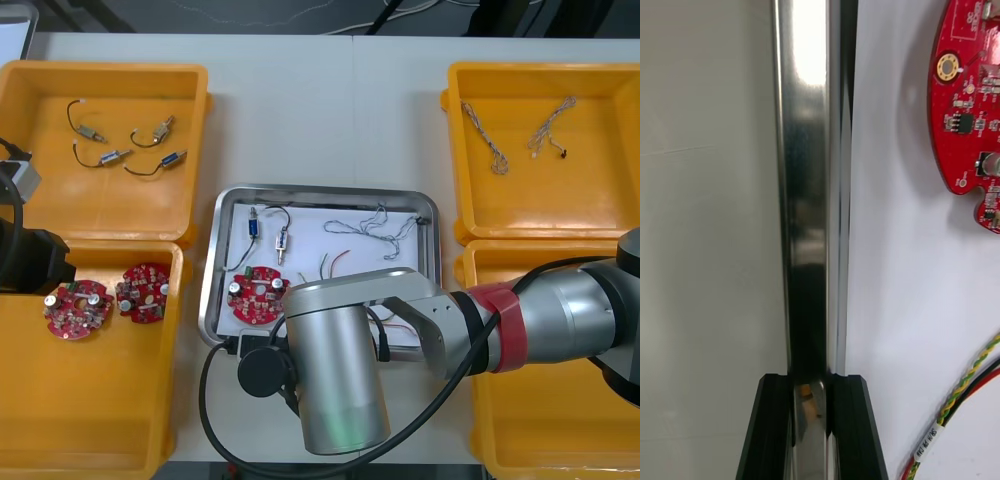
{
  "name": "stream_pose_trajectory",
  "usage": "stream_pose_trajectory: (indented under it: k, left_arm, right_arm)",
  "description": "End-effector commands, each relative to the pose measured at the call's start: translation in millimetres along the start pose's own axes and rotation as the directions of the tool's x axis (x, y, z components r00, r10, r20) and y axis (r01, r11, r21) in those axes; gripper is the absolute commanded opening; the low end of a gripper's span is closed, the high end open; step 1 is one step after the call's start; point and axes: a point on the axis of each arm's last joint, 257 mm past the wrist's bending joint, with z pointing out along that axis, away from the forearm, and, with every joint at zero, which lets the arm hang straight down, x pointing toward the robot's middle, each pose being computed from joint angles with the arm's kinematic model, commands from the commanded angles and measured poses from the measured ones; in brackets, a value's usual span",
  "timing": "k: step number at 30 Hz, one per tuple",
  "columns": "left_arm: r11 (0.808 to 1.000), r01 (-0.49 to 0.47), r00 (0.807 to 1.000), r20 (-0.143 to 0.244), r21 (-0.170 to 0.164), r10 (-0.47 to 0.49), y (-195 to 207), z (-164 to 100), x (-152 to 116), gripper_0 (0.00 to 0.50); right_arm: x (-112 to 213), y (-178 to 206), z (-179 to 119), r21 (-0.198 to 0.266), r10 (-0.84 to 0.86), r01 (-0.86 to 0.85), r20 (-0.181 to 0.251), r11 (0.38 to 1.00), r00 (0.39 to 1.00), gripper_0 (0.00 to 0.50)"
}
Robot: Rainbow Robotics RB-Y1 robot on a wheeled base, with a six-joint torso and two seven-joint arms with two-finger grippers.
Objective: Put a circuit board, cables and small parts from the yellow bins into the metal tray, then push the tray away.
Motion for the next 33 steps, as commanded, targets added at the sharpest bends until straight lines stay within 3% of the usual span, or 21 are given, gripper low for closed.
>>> stream_pose_trajectory:
  k: [1,7,33]
  left_arm:
    - [0.995,-0.084,0.996,0.001,-0.044,0.085,14.6,-9.6,1.4,0.5]
    - [0.995,-0.084,0.996,0.001,-0.044,0.085,14.6,-9.6,1.4,0.5]
    - [0.995,-0.084,0.996,0.001,-0.044,0.085,14.6,-9.6,1.4,0.5]
  right_arm:
    - [-6.8,-30.3,-10.6,0.078,-0.05,0.049,0.018,0.996,0.999,0.0]
    - [-6.2,-53.0,-15.3,0.125,-0.053,0.051,0.01,0.991,0.999,0.0]
    - [-0.7,-143.4,-7.7,0.25,-0.072,0.077,-0.03,0.965,0.997,0.0]
